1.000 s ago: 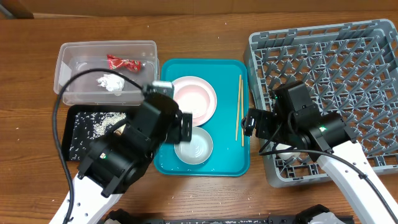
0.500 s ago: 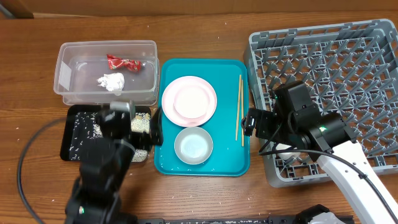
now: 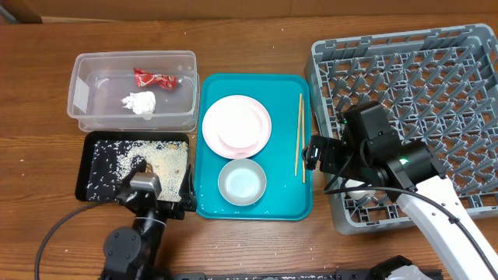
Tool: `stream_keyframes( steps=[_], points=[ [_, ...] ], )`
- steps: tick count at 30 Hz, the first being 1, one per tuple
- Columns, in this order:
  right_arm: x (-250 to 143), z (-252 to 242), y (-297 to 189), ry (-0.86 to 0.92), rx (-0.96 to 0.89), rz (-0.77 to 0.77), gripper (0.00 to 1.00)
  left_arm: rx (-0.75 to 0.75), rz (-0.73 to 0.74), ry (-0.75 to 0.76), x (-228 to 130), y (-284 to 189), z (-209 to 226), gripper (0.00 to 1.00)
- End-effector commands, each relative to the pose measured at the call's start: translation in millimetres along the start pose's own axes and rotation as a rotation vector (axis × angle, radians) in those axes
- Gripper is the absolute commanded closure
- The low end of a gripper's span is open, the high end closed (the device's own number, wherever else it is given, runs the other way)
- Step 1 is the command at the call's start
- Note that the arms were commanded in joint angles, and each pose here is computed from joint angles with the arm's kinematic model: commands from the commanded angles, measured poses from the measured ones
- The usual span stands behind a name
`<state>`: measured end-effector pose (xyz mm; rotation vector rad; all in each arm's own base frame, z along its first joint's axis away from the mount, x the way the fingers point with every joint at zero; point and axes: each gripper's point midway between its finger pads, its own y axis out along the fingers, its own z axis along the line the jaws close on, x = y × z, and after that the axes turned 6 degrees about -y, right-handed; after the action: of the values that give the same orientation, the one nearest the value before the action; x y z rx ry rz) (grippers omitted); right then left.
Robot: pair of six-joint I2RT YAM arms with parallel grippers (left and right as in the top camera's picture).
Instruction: Sort waste into correct bins and load items into the dishwasher
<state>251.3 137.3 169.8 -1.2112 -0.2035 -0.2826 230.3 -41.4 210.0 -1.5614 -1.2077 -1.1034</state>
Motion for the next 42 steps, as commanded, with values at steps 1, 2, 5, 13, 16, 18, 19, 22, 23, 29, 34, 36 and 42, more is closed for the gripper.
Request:
stream_keyframes(
  steps=[1,2,5,13,16,18,19,22,23,29,34,36,42],
  points=[
    [7,5,-6,-0.013,0.010,-0.026,0.00,0.013,-0.044,0.021,-6,-2,6,0.00],
    [7,5,-6,-0.013,0.010,-0.026,0.00,0.012,-0.051,0.021,-8,-1,7,0.00],
    [7,5,-6,-0.013,0.010,-0.026,0.00,0.014,-0.079,0.019,-14,6,10,0.00],
    [7,5,-6,-0.013,0.010,-0.026,0.00,0.020,-0.086,0.015,-37,17,17,0.00],
    [7,5,-6,-0.013,0.010,-0.026,0.00,0.026,-0.068,0.016,-42,17,19,0.00],
    [7,5,-6,-0.013,0.010,-0.026,0.00,0.031,-0.041,0.016,-48,18,20,0.00],
    [7,5,-6,-0.013,0.010,-0.026,0.00,0.032,-0.041,0.017,-48,18,20,0.00],
    [7,5,-6,-0.013,0.010,-0.026,0.00,0.032,-0.041,0.016,-48,18,20,0.00],
    [7,5,-6,-0.013,0.010,-0.026,0.00,0.032,-0.041,0.016,-48,18,20,0.00],
    [7,5,-6,-0.013,0.010,-0.026,0.00,0.032,-0.041,0.016,-48,18,20,0.00],
    [7,5,-6,-0.013,0.010,-0.026,0.00,0.032,-0.041,0.016,-48,18,20,0.00],
    [7,5,-6,-0.013,0.010,-0.026,0.00,0.032,-0.041,0.016,-48,18,20,0.00],
    [22,29,-8,0.014,0.128,-0.077,0.00,0.032,-0.041,0.016,-48,18,20,0.00]
  ],
)
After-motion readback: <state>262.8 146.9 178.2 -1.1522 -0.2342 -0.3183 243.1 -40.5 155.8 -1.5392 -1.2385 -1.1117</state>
